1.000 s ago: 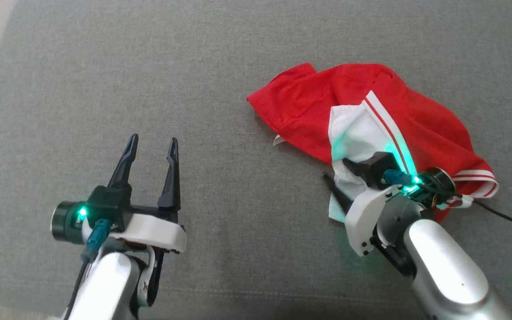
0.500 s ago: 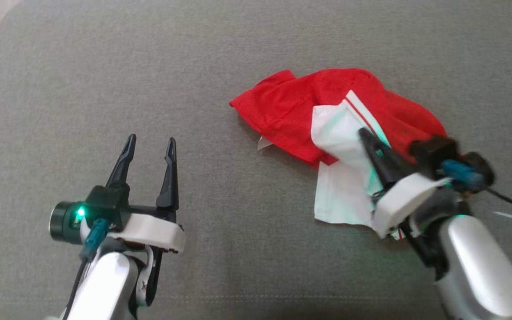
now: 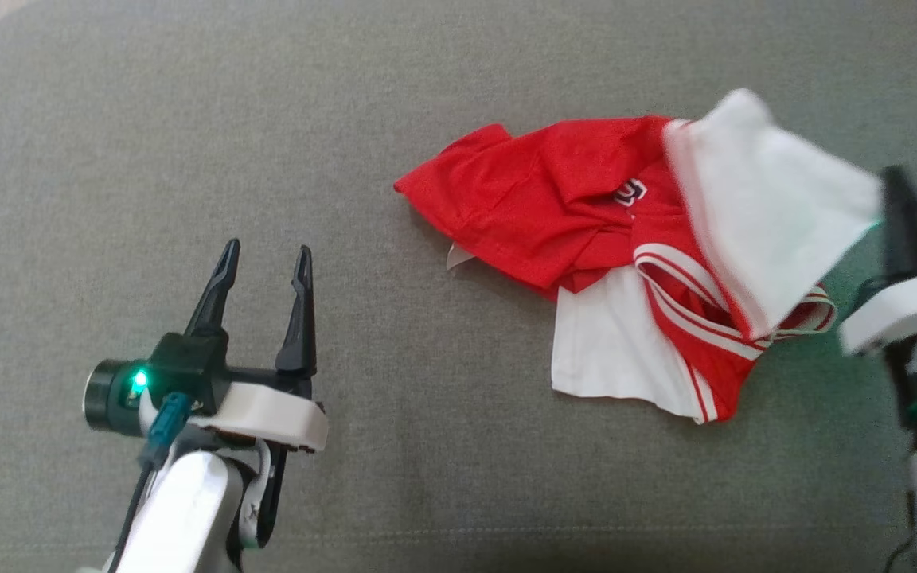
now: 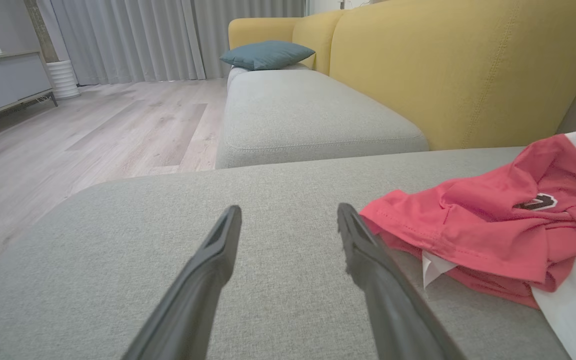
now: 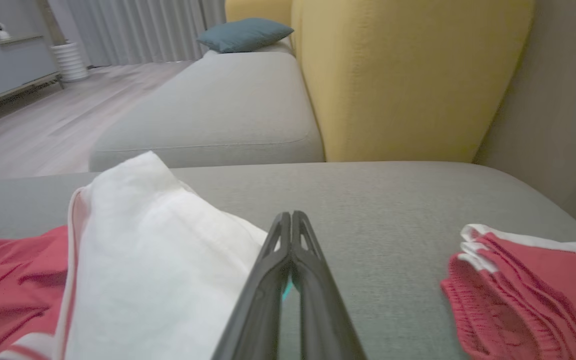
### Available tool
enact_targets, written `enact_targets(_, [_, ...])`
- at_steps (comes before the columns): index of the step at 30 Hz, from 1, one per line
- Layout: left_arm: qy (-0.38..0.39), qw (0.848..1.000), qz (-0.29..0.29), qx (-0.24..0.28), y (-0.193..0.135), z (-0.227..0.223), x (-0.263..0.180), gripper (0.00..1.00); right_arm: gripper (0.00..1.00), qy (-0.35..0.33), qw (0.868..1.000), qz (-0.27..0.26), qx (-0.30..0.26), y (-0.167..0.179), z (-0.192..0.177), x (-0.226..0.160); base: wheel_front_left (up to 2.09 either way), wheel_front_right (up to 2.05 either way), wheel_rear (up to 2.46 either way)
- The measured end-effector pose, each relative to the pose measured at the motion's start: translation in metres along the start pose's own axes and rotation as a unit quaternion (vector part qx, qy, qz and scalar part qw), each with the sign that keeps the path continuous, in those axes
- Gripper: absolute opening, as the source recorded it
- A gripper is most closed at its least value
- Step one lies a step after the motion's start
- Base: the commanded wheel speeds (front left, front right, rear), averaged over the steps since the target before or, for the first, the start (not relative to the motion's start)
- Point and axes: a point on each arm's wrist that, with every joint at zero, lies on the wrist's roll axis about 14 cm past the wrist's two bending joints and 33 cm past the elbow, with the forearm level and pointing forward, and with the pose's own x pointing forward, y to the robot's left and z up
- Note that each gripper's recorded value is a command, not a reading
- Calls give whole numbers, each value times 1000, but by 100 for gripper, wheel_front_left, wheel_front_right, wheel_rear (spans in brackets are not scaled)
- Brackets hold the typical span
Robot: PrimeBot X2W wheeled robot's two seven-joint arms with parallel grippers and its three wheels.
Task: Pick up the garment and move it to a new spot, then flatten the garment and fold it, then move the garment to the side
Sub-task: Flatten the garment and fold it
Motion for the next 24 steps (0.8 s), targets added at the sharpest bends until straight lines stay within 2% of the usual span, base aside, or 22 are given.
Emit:
enact_targets(3, [6, 1000, 0, 1, 1, -5, 2, 100, 0, -10, 1000, -26, 6, -22, 0, 14, 0, 0, 0])
enact_targets(10, [16, 1000, 0, 4, 3, -14, 8, 100, 0, -29, 999, -38, 8, -35, -2, 44, 0, 0, 0])
enact_targets(11, [17, 1000, 1, 4, 3, -15, 8, 100, 37, -28, 999, -35, 3, -34, -5, 47, 0, 0, 0])
enact_targets(12, [18, 1000, 0, 4, 3, -16, 8, 100, 100, -29, 999, -32, -2, -33, -6, 48, 0, 0, 0])
enact_targets(19, [7, 1000, -6, 6, -1, -8, 7, 100, 100, -96, 995, -18, -26, -26, 22, 42, 0, 0, 0])
enact_targets(24, [-8, 1000, -10, 8, -4, 5, 3, 100, 100, -148, 988, 13, -40, -1, 47, 18, 0, 0, 0])
